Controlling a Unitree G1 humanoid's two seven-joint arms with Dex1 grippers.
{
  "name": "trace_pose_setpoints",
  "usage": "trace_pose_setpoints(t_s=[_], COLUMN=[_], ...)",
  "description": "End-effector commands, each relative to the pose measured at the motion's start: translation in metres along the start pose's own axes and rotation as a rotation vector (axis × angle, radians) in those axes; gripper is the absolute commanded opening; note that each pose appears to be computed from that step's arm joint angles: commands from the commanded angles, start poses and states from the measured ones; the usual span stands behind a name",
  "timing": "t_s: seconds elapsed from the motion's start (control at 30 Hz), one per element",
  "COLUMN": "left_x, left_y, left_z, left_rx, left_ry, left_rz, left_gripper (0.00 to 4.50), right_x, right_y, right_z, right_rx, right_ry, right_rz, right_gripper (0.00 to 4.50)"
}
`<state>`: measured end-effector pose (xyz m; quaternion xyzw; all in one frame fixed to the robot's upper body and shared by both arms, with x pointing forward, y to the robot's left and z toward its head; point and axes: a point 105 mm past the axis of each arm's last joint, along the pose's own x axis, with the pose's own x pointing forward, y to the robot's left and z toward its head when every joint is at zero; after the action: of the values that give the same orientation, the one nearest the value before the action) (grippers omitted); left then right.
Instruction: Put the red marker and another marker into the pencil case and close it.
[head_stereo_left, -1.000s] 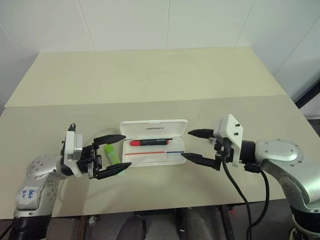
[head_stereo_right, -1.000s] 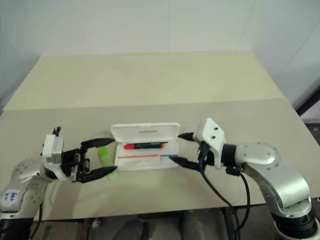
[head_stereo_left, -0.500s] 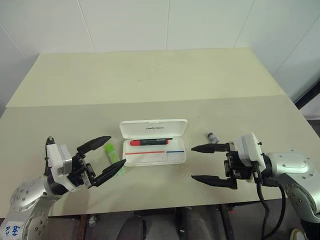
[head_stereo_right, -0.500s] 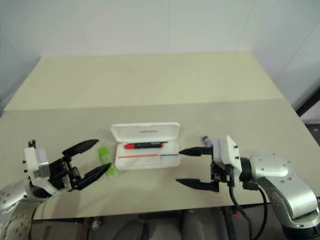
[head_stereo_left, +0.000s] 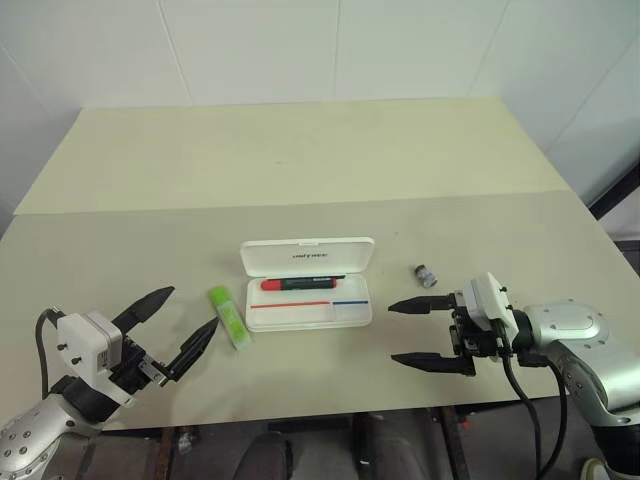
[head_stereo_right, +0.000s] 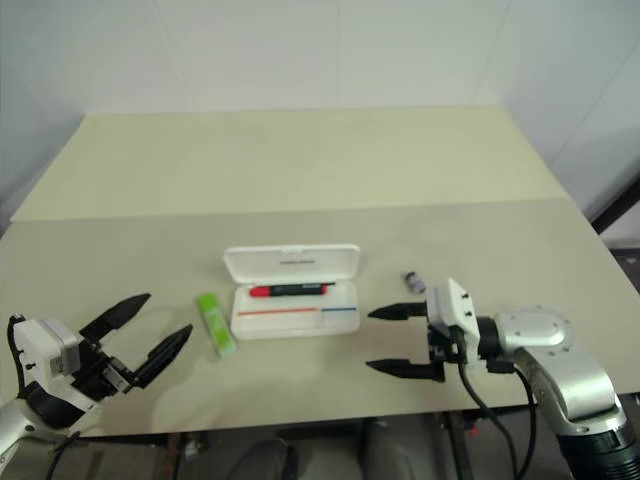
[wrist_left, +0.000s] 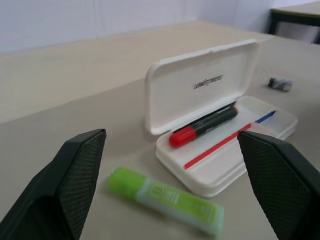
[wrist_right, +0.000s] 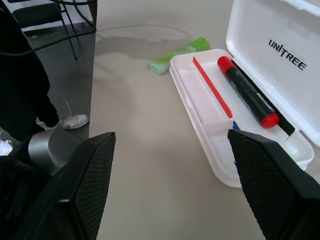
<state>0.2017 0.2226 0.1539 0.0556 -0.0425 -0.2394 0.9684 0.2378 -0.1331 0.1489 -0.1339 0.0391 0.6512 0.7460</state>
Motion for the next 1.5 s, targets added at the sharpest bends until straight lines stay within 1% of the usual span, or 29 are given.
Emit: trace_pose_setpoints(t_s=[0.03,0.2,0.3,0.43,0.6,0.7,1.0,1.1,1.23,1.43,1.5], left_x=[-0.003,-0.005,-0.009,-0.009,0.003,0.008,0.016,0.015,0.017,0.018,0.019], left_y=[0.002,-0.004,-0.005,-0.008,-0.009,-0.005,-0.007,-0.002,-0.005,-0.008,-0.01], left_z=[-0.004,-0.011,-0.02,-0.028,-0.028,-0.031,-0.032,-0.038,-0.036,-0.036,-0.034], left_rx=[0.01,-0.018,-0.039,-0.025,-0.027,-0.029,-0.12,-0.139,-0.146,-0.151,-0.163], left_ry=[0.038,0.066,0.103,0.123,0.073,0.075,0.047,0.106,0.134,0.23,0.235], left_rz=[0.082,0.077,0.086,0.066,0.081,0.129,0.229,0.324,0.305,0.287,0.279], left_gripper=[4.5,4.5,4.5,4.5,4.5,4.5,4.5,4.5,4.5,4.5,4.5], right_x=[0.004,0.005,0.006,0.007,0.009,0.009,0.01,0.01,0.01,0.01,0.01], right_y=[-0.001,-0.001,0.0,0.001,0.001,0.001,0.001,0.002,0.001,0.0,0.0], right_z=[0.005,0.004,0.003,0.003,0.002,0.003,0.002,0.001,0.001,-0.001,-0.001], right_rx=[-0.033,-0.029,-0.025,-0.023,-0.021,-0.019,-0.016,-0.011,-0.012,-0.009,-0.009], right_ry=[-0.019,-0.02,-0.024,-0.025,-0.026,-0.028,-0.028,-0.025,-0.026,-0.024,-0.023], right_rz=[0.002,-0.005,-0.012,-0.019,-0.029,-0.037,-0.056,-0.057,-0.058,-0.057,-0.057], right_gripper=[3.78,3.78,3.78,3.78,3.78,3.78,3.78,3.78,3.78,3.78,3.78])
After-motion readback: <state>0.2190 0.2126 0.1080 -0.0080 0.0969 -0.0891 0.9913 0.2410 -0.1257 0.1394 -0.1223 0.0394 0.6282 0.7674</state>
